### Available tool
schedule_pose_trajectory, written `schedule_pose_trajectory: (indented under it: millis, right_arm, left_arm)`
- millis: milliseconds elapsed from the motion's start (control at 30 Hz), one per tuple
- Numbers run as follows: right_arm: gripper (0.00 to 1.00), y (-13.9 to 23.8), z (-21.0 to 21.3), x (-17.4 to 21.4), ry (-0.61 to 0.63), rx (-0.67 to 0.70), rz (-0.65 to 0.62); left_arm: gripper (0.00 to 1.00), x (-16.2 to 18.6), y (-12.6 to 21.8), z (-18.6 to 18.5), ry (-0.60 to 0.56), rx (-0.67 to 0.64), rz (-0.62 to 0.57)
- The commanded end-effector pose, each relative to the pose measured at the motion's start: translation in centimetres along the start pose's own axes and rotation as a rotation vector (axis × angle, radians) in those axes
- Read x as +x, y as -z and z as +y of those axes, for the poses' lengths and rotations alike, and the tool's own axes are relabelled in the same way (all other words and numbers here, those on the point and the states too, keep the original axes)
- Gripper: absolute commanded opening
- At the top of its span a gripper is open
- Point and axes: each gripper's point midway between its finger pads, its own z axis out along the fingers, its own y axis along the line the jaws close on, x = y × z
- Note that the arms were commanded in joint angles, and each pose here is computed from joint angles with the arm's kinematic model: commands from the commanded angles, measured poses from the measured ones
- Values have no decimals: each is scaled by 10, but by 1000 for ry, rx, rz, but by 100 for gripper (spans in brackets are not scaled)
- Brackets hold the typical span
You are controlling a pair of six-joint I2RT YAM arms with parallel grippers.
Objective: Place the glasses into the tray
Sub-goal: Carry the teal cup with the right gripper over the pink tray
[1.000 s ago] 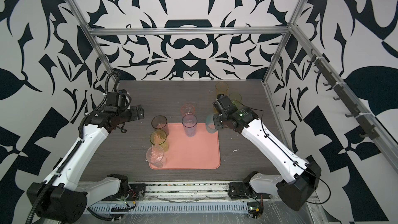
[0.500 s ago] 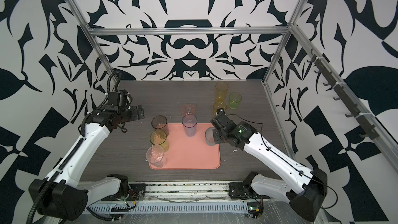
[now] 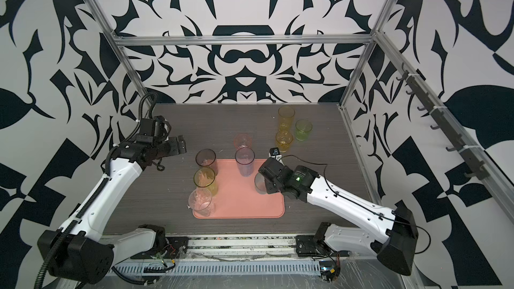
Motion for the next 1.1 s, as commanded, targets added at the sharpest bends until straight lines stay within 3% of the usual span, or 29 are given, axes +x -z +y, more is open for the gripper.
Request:
schedule_pose_trajectory:
  millis: [0,667,1067]
  right_arm:
    - [0,1,10,-13,-44,-15,-53]
    - [0,-15,52,-14,-11,-36,-35]
    - [0,-22,67,-19,-2,-42,-34]
  left_arm:
    - [100,-3,2,2,2,-7,-6]
    - [99,-4,10,-20,-2,130,-23]
    - [99,-2,11,-22,-8,145,-21]
